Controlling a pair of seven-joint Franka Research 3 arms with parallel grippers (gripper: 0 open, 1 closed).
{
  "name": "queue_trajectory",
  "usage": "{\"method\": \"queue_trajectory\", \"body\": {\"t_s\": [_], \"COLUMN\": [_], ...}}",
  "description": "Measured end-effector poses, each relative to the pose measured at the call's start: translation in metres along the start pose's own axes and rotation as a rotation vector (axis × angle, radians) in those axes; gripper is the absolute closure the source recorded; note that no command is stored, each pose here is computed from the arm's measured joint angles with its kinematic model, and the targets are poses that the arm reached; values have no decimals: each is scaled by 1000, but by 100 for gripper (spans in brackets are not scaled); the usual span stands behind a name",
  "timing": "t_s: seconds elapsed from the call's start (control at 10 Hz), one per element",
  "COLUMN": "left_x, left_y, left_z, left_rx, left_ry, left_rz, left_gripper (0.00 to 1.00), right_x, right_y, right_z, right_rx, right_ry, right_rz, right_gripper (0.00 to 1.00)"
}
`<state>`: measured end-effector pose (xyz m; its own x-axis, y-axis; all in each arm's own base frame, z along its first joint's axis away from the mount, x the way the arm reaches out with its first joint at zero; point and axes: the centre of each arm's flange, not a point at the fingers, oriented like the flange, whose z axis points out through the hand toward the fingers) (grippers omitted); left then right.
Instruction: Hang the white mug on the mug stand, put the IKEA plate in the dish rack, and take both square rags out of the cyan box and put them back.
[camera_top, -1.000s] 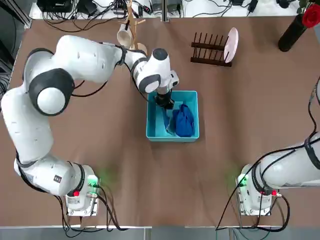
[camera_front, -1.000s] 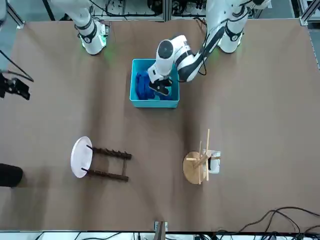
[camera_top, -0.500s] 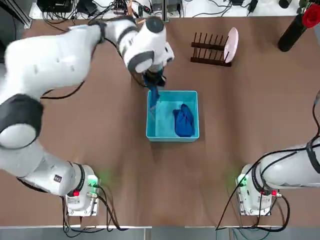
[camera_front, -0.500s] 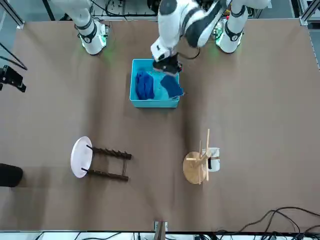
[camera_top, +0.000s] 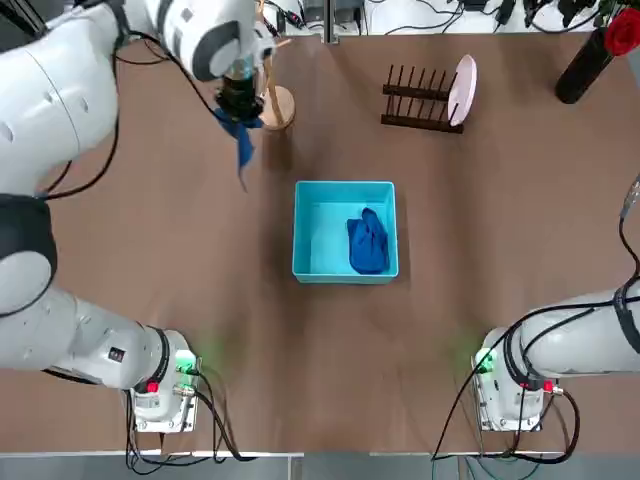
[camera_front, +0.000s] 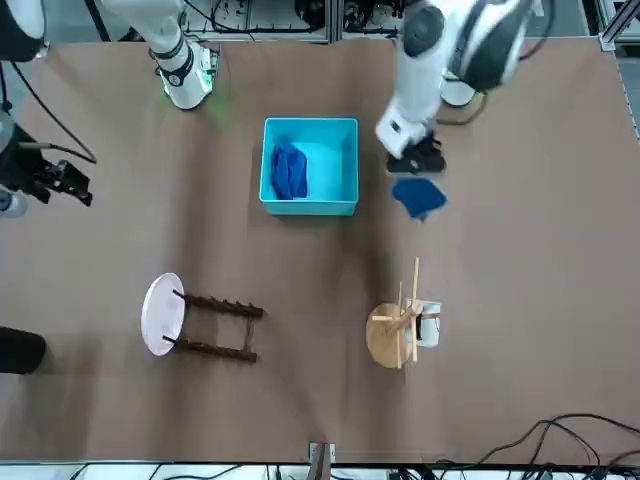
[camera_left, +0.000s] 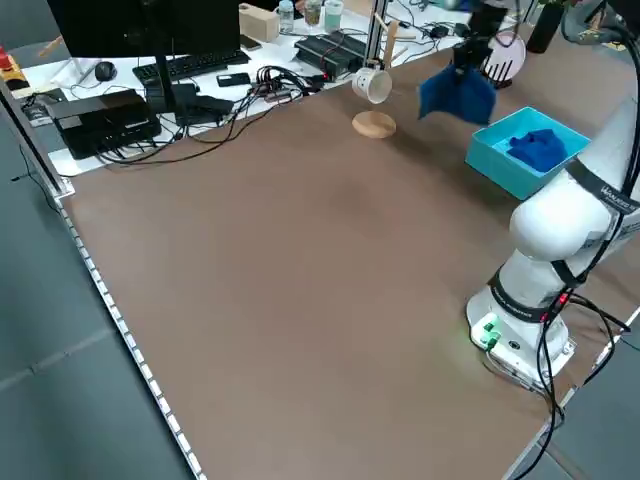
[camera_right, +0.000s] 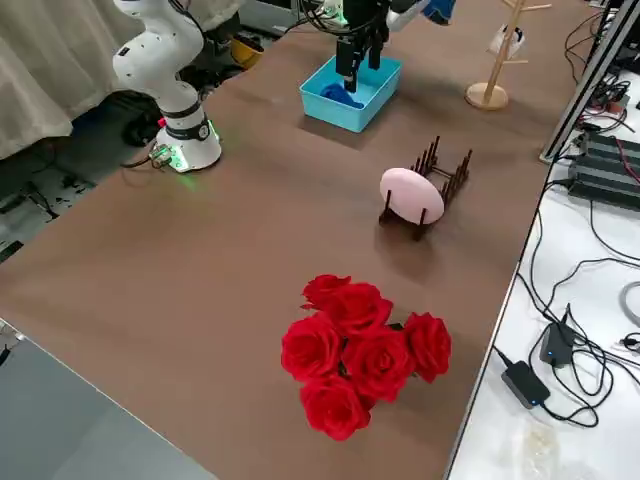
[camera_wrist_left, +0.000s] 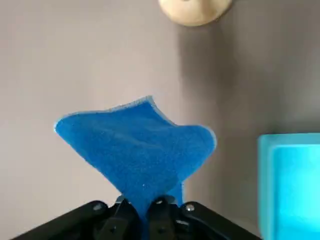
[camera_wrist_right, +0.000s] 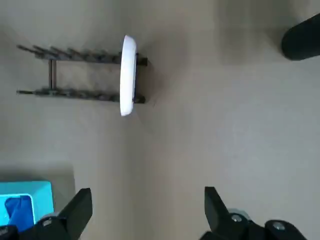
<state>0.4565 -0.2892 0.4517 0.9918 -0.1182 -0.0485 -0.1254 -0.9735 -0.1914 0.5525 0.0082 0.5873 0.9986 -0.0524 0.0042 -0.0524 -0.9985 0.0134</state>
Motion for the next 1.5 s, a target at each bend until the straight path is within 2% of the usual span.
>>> {"method": "queue_trajectory", "body": {"t_s": [0.3, 0.6, 0.9, 1.2, 1.5], "left_x": [31, 63, 97, 146, 151], "left_y": [-87, -166, -182, -206, -236], "left_z": [42, 116, 198, 244, 292], "left_rx": [-7, -55, -76, -59, -34], "left_ry": [-68, -55, -28, -22, -70], "left_rz": [13, 50, 79, 86, 61], "left_gripper": [98, 98, 98, 94, 94], "right_x": [-29, -73, -113, -163, -221], "right_y": [-53, -101, -171, -253, -323], "right_z": [26, 60, 89, 115, 170], "right_rx": [-3, 1, -16, -16, 8], "right_ry": [-23, 6, 18, 31, 35], "right_rz": [18, 49, 76, 61, 83], "right_gripper": [2, 3, 4, 5, 6]}}
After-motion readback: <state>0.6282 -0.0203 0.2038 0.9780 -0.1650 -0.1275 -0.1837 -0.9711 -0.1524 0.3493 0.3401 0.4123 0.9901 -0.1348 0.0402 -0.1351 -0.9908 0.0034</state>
